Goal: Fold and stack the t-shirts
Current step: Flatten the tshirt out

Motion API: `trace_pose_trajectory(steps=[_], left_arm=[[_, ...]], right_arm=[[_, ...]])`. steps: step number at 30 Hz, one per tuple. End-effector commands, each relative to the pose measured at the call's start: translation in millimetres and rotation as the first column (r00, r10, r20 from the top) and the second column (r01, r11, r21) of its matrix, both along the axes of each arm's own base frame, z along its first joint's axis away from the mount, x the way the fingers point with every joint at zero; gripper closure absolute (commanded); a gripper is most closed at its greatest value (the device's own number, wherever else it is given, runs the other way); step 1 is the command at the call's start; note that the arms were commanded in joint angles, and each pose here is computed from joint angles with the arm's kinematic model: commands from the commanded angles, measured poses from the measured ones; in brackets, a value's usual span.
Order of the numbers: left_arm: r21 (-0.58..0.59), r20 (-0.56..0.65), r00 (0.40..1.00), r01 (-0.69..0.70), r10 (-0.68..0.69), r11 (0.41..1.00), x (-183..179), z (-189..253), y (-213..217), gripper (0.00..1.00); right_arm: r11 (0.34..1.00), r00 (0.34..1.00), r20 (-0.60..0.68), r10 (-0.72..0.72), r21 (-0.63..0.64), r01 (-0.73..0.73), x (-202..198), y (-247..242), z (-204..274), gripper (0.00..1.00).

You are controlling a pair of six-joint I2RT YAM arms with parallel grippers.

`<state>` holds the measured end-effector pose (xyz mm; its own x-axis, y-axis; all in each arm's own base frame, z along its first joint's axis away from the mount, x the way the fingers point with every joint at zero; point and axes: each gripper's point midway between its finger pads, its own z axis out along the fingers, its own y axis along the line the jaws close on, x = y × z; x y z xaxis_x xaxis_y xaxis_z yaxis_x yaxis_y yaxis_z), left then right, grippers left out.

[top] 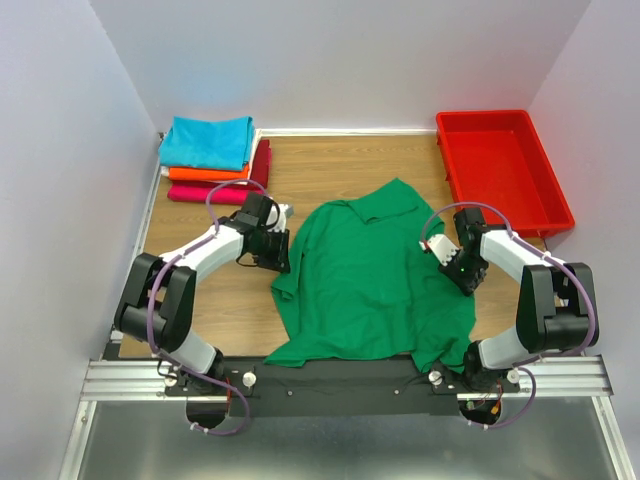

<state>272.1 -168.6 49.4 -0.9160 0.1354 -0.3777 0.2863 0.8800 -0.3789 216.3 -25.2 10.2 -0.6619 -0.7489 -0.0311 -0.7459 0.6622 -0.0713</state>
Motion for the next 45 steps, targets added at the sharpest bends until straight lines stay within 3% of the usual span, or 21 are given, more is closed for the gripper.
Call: trace_pose_trajectory(steps=[1,10,13,14,16,23,33,38,45], left_arm=[[-0.024,-0.063,0.997,0.048,-0.049,0.999,-18,-12,-14,0.68],[0.087,-0.044,0.999,-0.014,0.018,0.996,-8,-22,3,0.77],[0.086,-0.020,0.999,-0.023,0.025,0.996,-2,-15,2,0.87],[0.086,-0.020,0.999,-0.023,0.025,0.996,-2,-15,2,0.96],[0.081,-0.013,1.000,-0.021,0.022,0.997,0,-13,1,1.00],[0.096,0.028,0.999,-0.046,0.043,0.994,8,-5,6,1.00],[0.159,0.126,0.980,-0.173,0.154,0.972,61,12,36,1.00],[0.286,0.180,0.954,-0.285,0.241,0.915,84,15,70,1.00],[0.315,0.229,0.938,-0.324,0.260,0.892,100,24,83,1.00]], right_arm=[[1.000,1.000,0.001,0.005,0.009,-0.005,2,-3,-22,0.78],[1.000,1.000,0.003,0.002,0.006,-0.002,1,-4,-21,0.78],[1.000,1.000,0.005,0.000,0.006,0.000,1,-4,-20,0.78],[1.000,1.000,0.005,0.003,0.006,-0.003,1,-4,-20,0.78],[1.000,1.000,0.009,0.003,0.003,-0.003,2,-4,-19,0.78],[1.000,1.000,0.018,0.005,0.001,-0.005,3,-5,-18,0.78],[0.999,0.999,0.049,-0.006,-0.033,0.007,11,-15,-10,0.79],[0.997,0.997,0.075,-0.020,-0.066,0.025,18,-29,-2,0.79],[0.995,0.997,0.076,-0.031,-0.091,0.038,19,-43,0,0.79]])
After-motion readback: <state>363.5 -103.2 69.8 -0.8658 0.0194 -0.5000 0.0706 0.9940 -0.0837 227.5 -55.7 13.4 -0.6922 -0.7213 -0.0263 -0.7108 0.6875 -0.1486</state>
